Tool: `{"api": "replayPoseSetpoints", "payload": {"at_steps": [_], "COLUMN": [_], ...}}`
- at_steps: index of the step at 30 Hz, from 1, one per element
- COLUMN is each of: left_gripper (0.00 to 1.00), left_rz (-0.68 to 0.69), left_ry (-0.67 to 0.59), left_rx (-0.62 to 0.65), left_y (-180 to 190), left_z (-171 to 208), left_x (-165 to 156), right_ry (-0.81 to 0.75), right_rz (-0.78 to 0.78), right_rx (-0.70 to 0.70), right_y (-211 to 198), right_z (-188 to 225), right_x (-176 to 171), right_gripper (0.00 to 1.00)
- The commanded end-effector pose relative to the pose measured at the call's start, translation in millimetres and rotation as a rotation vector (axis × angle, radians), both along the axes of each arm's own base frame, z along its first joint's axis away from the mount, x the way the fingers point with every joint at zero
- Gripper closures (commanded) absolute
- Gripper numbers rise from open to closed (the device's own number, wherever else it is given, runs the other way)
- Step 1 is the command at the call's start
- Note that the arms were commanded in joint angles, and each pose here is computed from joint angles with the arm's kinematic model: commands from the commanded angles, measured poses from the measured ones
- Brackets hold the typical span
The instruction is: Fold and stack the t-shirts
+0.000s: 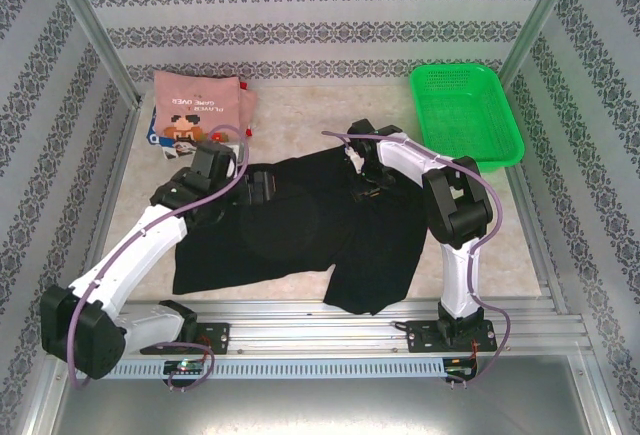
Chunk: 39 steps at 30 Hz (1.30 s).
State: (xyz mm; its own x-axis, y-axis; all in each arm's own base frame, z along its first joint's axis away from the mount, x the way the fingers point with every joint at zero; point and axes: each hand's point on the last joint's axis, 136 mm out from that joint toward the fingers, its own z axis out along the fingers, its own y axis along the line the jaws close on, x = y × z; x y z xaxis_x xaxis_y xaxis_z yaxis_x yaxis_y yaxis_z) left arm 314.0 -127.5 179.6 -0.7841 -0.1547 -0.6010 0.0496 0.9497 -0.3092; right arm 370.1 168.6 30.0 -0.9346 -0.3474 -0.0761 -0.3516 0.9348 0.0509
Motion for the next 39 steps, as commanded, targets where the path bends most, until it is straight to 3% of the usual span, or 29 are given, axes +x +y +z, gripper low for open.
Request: {"api": "replayPoseSetpoints", "payload": {"at_steps": [1, 4, 9, 15, 22, 30, 39], "left_gripper": [0.0, 0.0, 0.0, 0.0, 0.0, 0.0, 0.0], "left_rz": [0.162, 0.188, 0.182, 0.314, 0.521, 0.511, 0.471], "left_ry": [0.108, 0.125, 0.022, 0.151, 0.298, 0.341, 0.309], "left_rx": [0.001, 0.019, -0.034, 0.025, 0.1, 0.194, 0.275], "left_y": [22, 29, 27, 55, 109, 127, 139], "left_z": [-32, -45, -50, -94, -128, -146, -146], "left_x": [-8, -10, -7, -17, -18, 11, 52], "right_ry": [0.007, 0.002, 0.001, 0.006, -0.001, 0.067, 0.131], "right_rz": [0.002, -0.009, -0.01, -0.006, -0.001, -0.004, -0.036], "right_rx": [0.018, 0.029, 0.037, 0.038, 0.075, 0.141, 0.155], "right_y": [-3, -4, -5, -5, -7, -12, -15], "right_z": [3, 5, 4, 4, 14, 18, 9], "right_x": [-2, 1, 5, 7, 14, 23, 42], "right_gripper": [0.66, 0.68, 0.73, 0.84, 0.83, 0.85, 0.81]}}
